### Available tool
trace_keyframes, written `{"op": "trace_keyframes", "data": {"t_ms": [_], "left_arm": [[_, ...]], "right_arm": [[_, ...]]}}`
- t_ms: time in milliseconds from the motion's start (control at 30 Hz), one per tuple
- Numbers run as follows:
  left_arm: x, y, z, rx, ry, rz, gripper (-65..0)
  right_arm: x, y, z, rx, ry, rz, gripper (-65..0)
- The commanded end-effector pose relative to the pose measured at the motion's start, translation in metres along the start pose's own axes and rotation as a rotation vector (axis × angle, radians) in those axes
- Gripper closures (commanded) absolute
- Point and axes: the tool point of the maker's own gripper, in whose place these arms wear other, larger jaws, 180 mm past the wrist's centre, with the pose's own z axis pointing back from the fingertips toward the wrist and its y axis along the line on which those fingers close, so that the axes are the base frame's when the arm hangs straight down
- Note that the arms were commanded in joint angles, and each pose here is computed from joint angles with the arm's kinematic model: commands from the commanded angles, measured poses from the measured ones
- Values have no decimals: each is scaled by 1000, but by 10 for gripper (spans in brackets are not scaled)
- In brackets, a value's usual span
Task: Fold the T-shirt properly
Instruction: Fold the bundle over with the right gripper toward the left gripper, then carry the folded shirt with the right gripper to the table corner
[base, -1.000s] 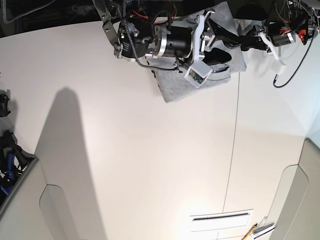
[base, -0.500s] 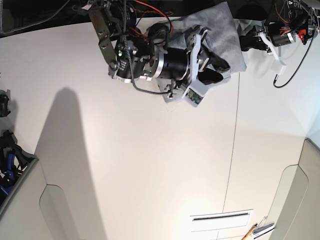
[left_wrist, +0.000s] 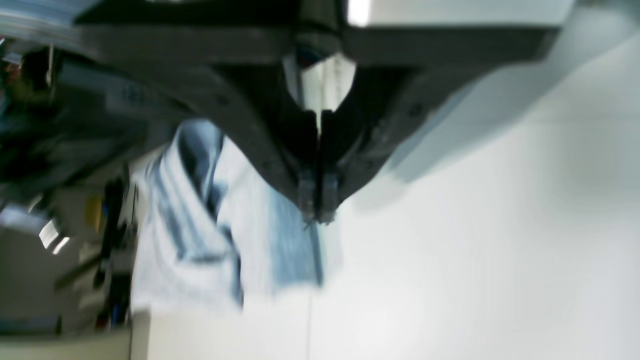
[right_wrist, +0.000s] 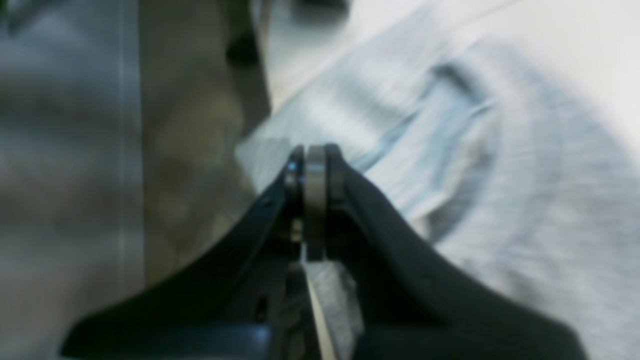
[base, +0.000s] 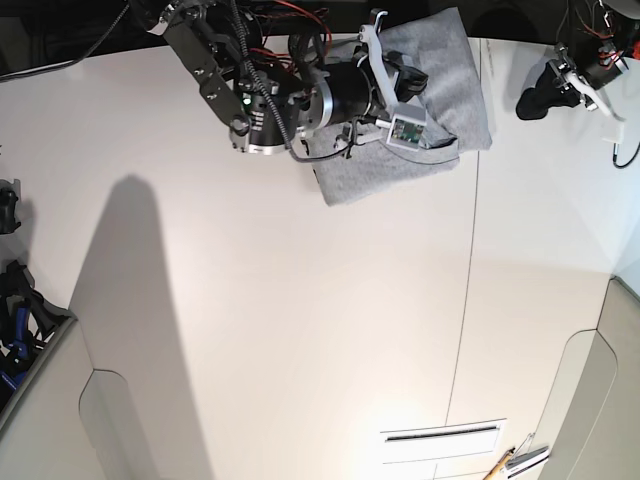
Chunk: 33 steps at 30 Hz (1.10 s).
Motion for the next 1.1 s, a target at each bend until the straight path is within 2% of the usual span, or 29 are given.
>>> {"op": "trace_keyframes", "data": {"t_ms": [0,100,233,333,433,567,767,900,1067], "left_arm": [[17,-3,7,-9,-51,-21,0],[25,-2,13,-7,-89,-18,0],[25,-2,14,-5,-89,-18,0],[25,-2,14,-5,-89,-18,0],[26,-2,14,-6,-91,-17,0],[26,-2,14,-8,-92,-17,0],[26,-3,14,-8,-92,-17,0],[26,-3,14,-9,-93,-17,0],[27,-4,14,-14,-96,-16,0]], "right_arm": [[8,-1,-3,3,-19,29,0],[-13,-12,-25,11,62,21,0],[-42,-31,-46,22,155,-80,0],[-57,-47,-53,-5,180,-202,0],[-63,-80,-45,-118,147,-370,0],[-83,-143,-6,-373,57,-635,0],[-139,-201,72,-594,-103,-983,0],[-192,-212,124,-712,-198,-1183,0],[-267,-199,191,-856,-284,-1370,0]]}}
